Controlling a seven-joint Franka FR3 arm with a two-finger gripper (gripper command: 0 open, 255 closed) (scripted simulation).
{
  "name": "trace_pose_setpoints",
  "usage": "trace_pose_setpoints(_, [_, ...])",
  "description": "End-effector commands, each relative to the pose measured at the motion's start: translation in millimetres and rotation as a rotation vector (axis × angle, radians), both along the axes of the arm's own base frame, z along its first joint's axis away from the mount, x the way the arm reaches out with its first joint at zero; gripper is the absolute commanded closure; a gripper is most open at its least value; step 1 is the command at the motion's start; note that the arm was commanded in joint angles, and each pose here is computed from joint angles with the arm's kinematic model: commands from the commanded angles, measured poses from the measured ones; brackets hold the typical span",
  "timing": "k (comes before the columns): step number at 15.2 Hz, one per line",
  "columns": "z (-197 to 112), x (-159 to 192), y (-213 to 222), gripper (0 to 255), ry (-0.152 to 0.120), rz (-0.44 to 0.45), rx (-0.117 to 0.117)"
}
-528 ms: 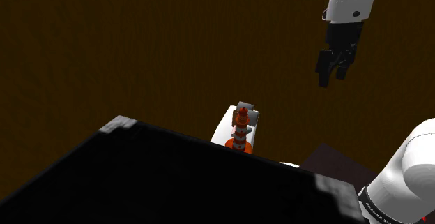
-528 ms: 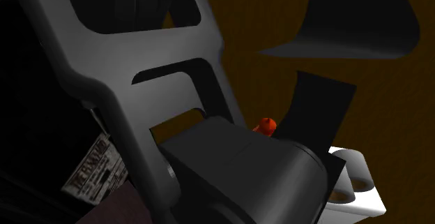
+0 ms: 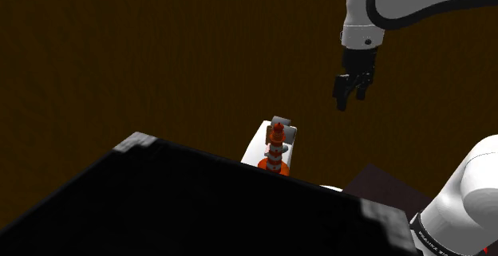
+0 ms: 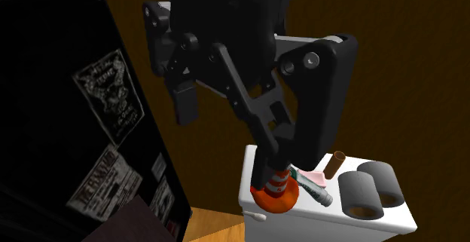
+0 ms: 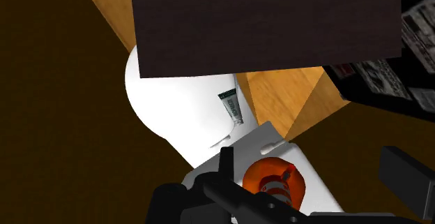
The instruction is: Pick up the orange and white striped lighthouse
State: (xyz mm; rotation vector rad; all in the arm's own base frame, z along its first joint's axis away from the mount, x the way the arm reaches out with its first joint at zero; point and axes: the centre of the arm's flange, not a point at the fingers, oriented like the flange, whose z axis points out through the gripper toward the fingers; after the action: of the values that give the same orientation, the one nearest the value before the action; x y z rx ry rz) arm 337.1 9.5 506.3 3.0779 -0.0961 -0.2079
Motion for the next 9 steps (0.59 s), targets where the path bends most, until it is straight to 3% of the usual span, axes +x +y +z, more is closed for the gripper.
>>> trace_pose_setpoints(1, [-19, 17, 3, 0, -0.014, 0.017, -0.018])
trace_pose_setpoints(9, [-90, 87, 22, 0, -0.056, 0.082, -0.093])
